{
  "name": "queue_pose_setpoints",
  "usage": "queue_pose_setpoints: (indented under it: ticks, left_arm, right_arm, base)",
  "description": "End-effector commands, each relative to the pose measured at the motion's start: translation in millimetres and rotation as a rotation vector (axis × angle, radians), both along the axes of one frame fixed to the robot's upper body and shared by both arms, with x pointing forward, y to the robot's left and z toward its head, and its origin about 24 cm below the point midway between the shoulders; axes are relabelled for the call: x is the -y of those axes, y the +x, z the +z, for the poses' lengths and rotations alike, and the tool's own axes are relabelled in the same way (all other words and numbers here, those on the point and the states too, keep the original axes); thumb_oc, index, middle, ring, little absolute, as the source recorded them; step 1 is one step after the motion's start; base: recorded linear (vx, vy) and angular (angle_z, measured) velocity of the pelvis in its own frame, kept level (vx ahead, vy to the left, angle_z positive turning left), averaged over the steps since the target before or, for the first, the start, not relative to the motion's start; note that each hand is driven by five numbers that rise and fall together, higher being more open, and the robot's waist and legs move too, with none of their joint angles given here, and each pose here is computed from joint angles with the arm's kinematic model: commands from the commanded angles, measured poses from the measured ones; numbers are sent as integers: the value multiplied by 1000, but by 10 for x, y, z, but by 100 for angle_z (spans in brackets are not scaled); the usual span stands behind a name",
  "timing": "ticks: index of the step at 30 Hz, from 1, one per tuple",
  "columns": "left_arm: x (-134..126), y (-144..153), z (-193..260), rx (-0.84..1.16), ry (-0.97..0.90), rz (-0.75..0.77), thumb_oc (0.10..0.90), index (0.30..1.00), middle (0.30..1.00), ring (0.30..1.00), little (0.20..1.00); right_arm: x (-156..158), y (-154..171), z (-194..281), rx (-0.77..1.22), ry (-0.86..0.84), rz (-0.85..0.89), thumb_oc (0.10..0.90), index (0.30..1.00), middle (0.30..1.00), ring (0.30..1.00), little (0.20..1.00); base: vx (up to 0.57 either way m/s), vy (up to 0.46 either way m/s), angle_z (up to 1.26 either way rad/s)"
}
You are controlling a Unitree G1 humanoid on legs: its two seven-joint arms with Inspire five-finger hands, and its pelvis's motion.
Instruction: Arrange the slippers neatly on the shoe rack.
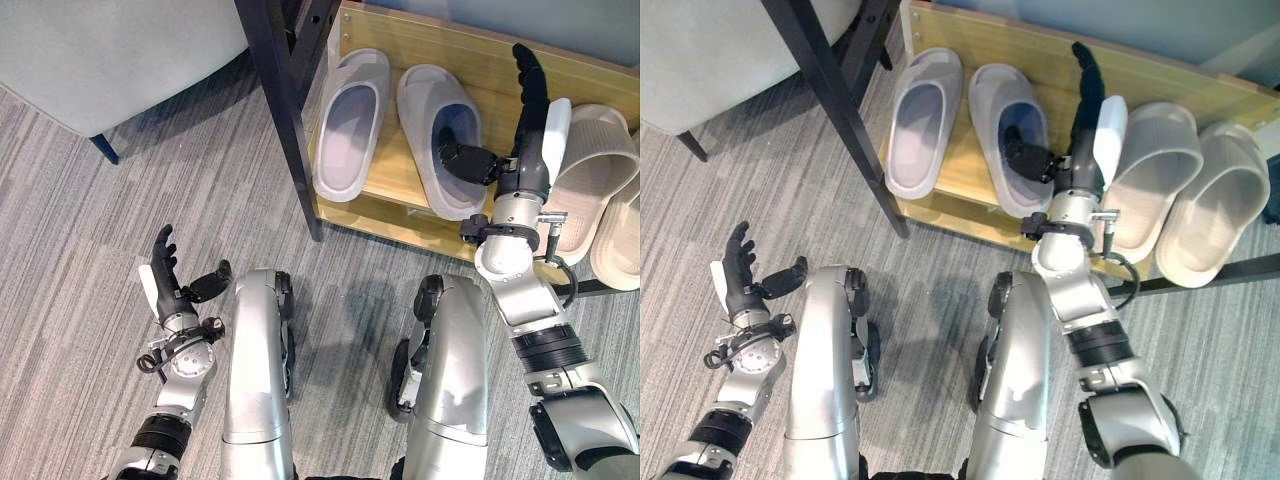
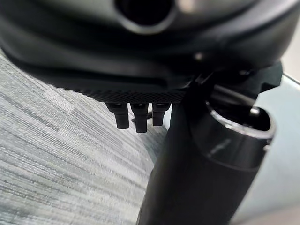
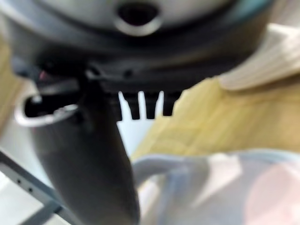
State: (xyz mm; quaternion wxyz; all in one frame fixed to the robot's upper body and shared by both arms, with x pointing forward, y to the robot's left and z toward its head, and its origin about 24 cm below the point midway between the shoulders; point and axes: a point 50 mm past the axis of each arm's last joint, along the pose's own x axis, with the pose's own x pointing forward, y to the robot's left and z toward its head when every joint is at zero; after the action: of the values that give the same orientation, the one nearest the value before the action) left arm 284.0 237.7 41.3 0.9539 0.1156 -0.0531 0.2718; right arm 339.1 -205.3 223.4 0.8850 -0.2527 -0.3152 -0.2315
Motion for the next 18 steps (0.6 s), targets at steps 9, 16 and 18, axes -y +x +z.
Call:
queue_pose_setpoints:
  ticks: [9, 16, 18]
  left_arm:
    - [-4, -36, 157, 87, 104, -16, 800, 900, 900, 900, 900]
    - [20, -78, 97, 66, 105, -15, 800, 900, 900, 900, 900]
    - [19, -88, 90, 64, 104, -13, 800, 900, 900, 900, 900]
  right_arm:
    - [-246, -590, 560, 448, 1, 180, 800, 900, 900, 900, 900]
    - [-262, -782, 301, 411, 108, 302, 800, 900, 900, 900, 900]
    - [-261, -799, 262, 394, 107, 300, 800, 900, 900, 900, 900]
  base:
    - [0, 0, 0]
    - [0, 0, 0]
    - [0, 0, 0]
